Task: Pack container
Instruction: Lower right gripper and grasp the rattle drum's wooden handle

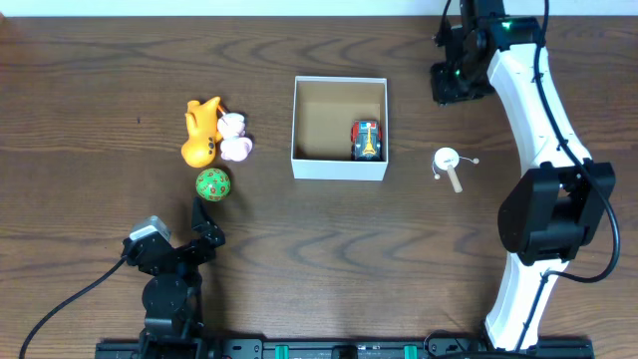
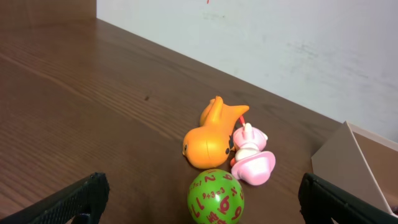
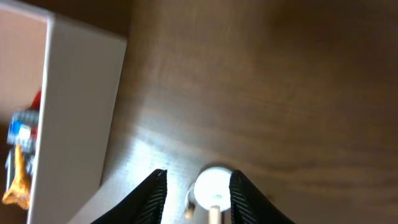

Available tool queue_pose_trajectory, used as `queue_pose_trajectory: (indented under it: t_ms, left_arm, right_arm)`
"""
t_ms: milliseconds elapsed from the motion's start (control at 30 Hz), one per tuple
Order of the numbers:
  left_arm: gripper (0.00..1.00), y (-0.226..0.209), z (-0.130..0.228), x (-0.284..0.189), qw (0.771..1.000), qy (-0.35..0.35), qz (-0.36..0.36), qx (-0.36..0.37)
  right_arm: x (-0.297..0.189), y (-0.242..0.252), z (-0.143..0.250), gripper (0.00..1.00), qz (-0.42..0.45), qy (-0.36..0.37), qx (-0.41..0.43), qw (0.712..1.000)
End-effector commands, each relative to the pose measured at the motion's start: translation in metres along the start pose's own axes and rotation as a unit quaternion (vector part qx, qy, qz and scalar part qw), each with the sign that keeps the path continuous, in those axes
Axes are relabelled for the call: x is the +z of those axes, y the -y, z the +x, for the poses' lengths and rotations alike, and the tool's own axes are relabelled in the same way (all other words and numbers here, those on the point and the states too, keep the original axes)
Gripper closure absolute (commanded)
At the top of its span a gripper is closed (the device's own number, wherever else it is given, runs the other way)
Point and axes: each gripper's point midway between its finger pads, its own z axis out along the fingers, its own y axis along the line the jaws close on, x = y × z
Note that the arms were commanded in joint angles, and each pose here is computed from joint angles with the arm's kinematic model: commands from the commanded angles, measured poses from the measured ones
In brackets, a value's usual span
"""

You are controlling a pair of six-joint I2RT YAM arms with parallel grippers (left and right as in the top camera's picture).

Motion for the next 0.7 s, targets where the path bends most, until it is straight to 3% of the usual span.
queue_pose_trajectory:
  t_ms: [0,100,267,667]
  left_arm:
    - [0.02,-0.006,0.014,0.003,1.000,-0.015,-0.010,0.015]
    - [0.02,-0.006,0.014,0.003,1.000,-0.016,-0.009,0.015]
    - [0.02,-0.006,0.014,0.003,1.000,-0.015,-0.010,0.015]
    - [0.02,-0.006,0.014,0.003,1.000,-0.016,-0.009,0.015]
  right_arm:
    - [0.007,-0.001,0.025,0.71,0.003,-0.047,0.003,0.999]
    - [0.020,0.001,0.057,0.72,0.000,-0.104,0.015,0.994]
    - [0.039,0.005,0.096,0.46,-0.003,-0.167,0.029,0.985]
    - [0.081,0.009,0.147,0.46,-0.006,-0.218,0.040,0.975]
